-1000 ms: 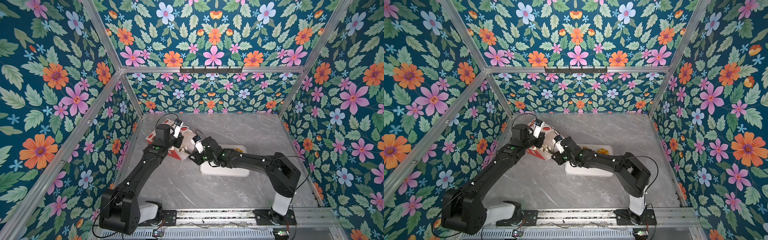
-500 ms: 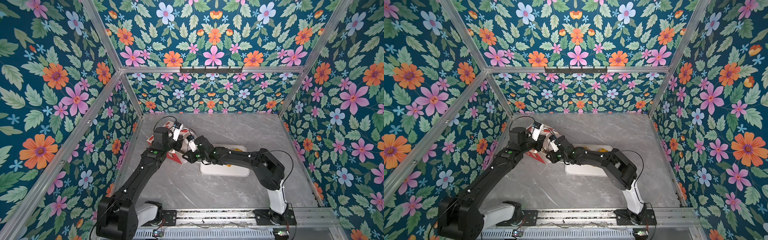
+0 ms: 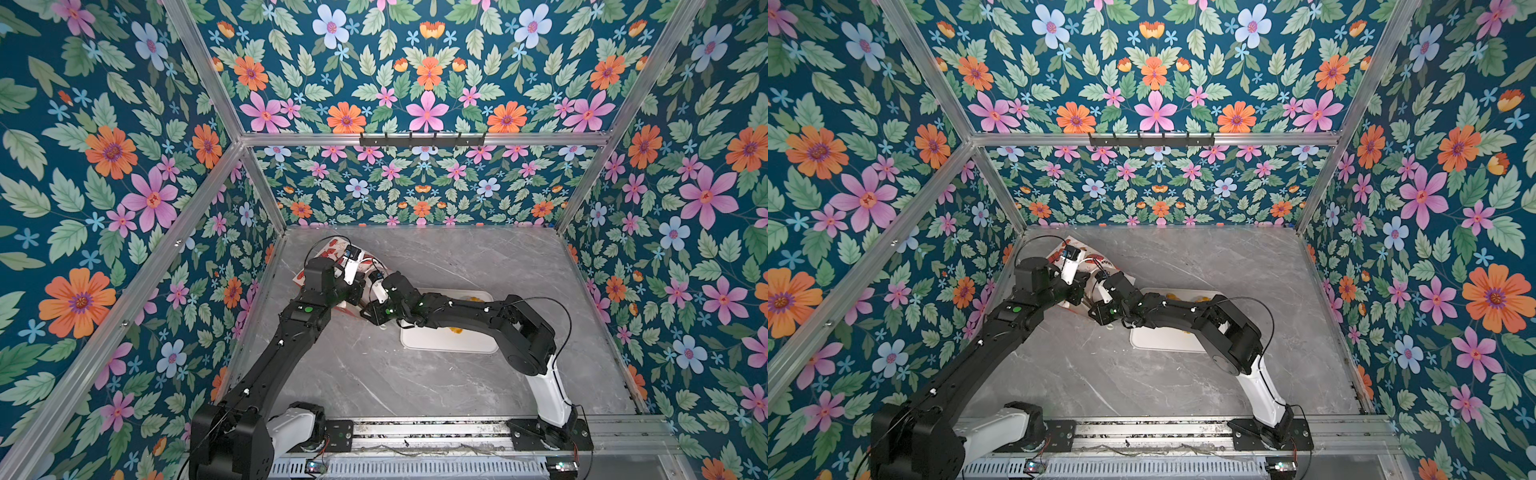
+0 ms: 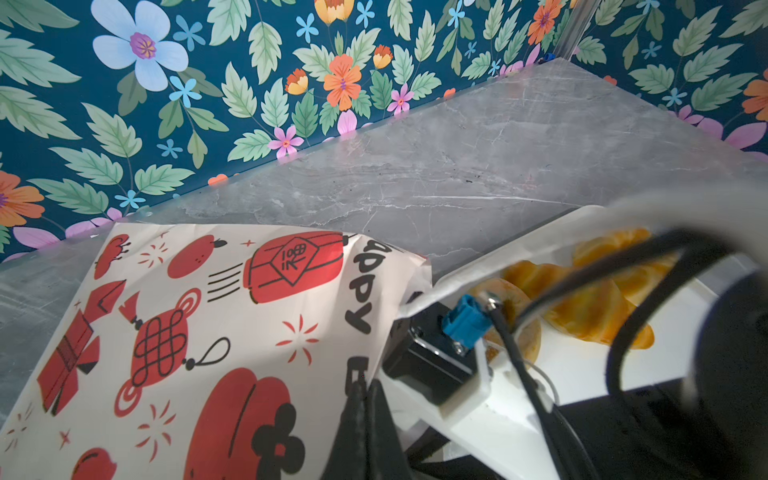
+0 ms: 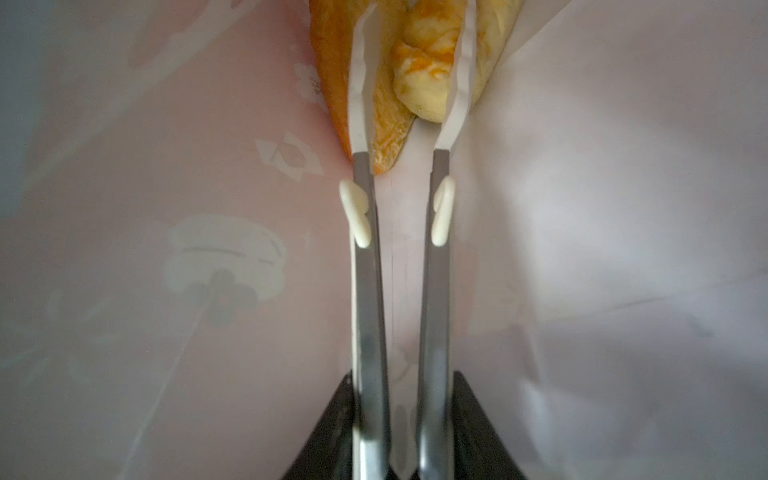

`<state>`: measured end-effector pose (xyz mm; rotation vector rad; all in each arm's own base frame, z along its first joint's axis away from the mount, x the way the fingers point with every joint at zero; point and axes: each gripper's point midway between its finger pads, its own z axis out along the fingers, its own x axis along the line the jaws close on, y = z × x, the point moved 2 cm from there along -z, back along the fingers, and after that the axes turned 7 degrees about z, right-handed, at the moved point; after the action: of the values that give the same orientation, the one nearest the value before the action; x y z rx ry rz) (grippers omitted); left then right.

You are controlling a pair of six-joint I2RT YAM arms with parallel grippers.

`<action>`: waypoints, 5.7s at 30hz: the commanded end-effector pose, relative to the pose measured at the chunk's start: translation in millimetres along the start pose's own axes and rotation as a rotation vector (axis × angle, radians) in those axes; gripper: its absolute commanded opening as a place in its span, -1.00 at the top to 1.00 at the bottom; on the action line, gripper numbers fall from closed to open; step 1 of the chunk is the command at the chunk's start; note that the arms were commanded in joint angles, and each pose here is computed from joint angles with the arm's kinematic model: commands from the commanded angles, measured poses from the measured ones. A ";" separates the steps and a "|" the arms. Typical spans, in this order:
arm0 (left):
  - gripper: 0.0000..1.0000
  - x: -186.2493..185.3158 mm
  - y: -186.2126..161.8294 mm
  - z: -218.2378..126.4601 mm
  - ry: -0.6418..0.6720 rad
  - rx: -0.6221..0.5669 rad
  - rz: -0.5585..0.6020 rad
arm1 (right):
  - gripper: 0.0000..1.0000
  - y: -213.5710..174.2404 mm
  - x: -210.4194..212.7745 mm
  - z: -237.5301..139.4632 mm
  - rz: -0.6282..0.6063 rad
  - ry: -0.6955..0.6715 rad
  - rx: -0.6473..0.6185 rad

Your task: Take the fake bread out of the paper bag

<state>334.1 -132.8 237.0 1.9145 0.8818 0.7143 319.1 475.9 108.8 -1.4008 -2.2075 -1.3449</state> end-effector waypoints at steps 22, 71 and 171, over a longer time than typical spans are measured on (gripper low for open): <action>1.00 -1.0 5.4 3.6 -0.016 -0.024 0.000 | 1.00 3.3 4.7 -47.2 0.010 -0.008 -0.093; 1.00 -0.6 -2.8 5.6 -0.008 -0.005 0.015 | 0.32 -16.6 -9.4 -83.3 0.081 0.016 -0.009; 1.00 23.6 -3.6 5.9 0.128 0.068 0.014 | 0.76 -159.8 -58.8 -283.4 0.020 -0.295 0.179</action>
<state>350.9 -115.7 229.9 1.9612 1.0022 0.8126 138.2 201.5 141.8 -1.5675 -2.4228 -0.9637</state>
